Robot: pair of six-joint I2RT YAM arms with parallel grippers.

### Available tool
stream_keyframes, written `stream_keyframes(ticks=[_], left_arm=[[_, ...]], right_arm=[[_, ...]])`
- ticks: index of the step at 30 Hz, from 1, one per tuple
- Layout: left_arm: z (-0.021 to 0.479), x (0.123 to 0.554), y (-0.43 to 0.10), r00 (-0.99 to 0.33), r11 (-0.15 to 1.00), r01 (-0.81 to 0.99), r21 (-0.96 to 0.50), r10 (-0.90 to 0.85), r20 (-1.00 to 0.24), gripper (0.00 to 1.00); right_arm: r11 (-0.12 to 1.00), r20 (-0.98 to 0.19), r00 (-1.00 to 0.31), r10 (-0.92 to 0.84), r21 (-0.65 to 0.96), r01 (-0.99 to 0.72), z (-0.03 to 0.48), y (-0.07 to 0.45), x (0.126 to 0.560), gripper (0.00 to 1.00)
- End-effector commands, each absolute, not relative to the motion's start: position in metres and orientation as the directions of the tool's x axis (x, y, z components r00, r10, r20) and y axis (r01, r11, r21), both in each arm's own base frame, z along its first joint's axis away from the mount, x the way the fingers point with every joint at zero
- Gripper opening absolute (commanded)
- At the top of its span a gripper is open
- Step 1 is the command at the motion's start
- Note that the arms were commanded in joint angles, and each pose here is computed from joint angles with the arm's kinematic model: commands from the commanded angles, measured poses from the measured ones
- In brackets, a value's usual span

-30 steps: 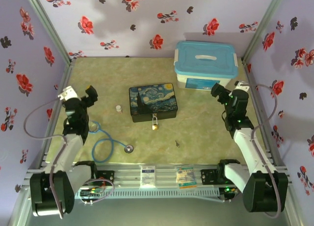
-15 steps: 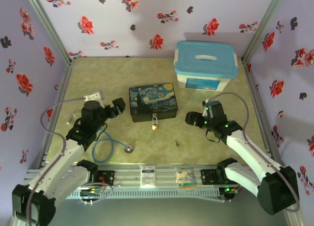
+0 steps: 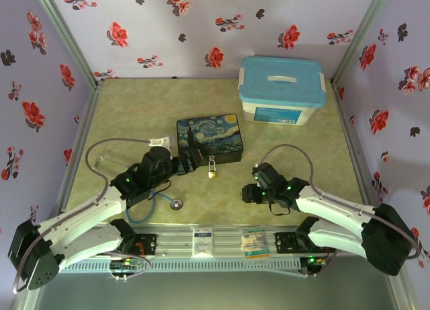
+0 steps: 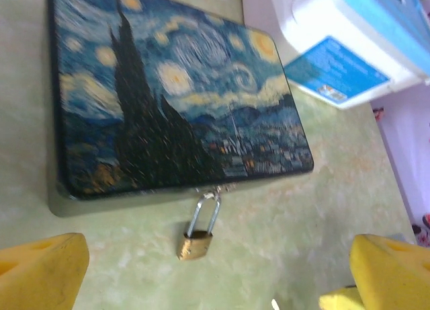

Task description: Unlock the padlock with the key

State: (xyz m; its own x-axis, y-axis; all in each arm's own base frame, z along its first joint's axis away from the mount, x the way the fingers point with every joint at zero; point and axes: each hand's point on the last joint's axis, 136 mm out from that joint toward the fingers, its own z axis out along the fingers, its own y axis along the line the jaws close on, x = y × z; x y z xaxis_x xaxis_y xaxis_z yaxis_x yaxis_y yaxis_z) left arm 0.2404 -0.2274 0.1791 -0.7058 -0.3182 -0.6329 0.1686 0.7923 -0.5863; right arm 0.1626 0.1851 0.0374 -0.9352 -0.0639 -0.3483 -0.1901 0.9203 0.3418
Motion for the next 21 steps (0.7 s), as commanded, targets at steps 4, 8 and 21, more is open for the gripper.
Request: stream_keyframes(ticks=[4,8,21], left_arm=[[0.184,0.227,-0.243,-0.721,0.781,0.186,-0.596,-0.304,-0.623,1.0],[0.176,0.22,-0.233,-0.725,0.774,0.158,-0.613,-0.331,-0.604,1.0],[0.157,0.218,-0.227,-0.731,0.781,0.122,-0.612,-0.346,-0.588,1.0]], right_arm=[[0.919,-0.373,-0.922,-0.106,0.318,-0.234,0.041,0.207,0.173,0.49],[0.926,-0.37,-0.916,-0.157,0.267,-0.266,0.037,0.211,0.17,0.51],[0.94,-0.348,-0.907,-0.238,0.153,-0.306,0.023,0.21,0.16,0.43]])
